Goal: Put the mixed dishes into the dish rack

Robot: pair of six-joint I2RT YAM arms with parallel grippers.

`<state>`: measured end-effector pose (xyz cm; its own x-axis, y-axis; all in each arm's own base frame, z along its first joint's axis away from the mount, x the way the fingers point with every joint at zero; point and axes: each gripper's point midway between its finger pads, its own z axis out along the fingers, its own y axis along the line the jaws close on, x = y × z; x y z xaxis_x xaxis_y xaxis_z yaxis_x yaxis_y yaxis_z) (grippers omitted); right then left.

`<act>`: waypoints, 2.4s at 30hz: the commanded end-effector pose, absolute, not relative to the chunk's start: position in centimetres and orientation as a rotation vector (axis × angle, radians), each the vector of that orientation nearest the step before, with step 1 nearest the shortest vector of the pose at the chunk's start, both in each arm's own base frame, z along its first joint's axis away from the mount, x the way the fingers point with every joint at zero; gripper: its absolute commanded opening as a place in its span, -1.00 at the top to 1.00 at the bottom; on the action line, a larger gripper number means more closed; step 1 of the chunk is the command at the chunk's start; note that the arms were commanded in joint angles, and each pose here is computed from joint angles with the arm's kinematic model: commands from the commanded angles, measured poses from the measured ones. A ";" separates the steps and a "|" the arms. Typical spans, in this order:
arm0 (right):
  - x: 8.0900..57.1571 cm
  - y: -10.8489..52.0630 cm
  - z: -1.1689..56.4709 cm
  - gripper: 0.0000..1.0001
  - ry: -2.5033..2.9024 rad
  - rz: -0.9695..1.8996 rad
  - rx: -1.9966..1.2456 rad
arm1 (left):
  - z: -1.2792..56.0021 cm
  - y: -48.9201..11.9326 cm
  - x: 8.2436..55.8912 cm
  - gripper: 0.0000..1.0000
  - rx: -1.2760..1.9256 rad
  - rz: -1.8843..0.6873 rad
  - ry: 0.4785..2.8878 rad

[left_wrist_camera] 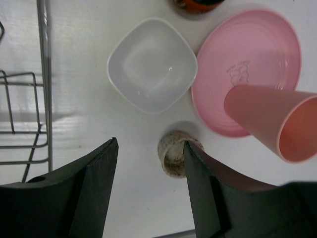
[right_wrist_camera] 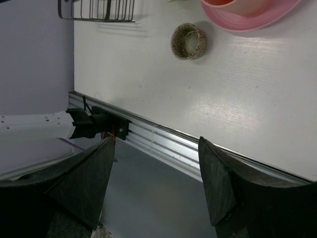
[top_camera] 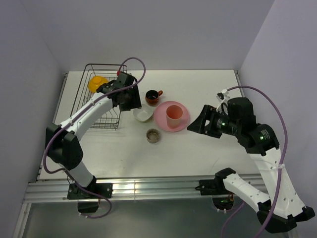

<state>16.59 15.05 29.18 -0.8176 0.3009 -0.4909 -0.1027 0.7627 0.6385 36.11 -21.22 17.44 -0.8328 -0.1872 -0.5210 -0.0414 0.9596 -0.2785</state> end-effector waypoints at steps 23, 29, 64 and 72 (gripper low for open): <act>14.6 13.4 30.5 -0.51 2.305 0.854 0.124 | 10.2 -25.0 36.2 -0.27 -0.460 -0.274 2.694; 14.4 13.2 30.5 -0.52 2.298 0.849 0.126 | 9.2 -25.1 37.1 -0.29 -0.470 -0.227 2.698; 14.0 12.4 31.2 -0.52 2.283 0.798 0.095 | 6.7 -22.9 37.7 -0.26 -0.547 -0.127 2.690; 14.3 12.7 31.1 -0.52 2.286 0.805 0.090 | 8.6 -22.5 37.5 -0.25 -0.540 -0.157 2.642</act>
<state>13.92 12.76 29.97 -0.7787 0.2777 -0.5626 -0.1315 0.8046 0.5791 36.58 -22.73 5.51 -0.8683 -0.3748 -0.3248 -0.3468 0.9270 -0.1426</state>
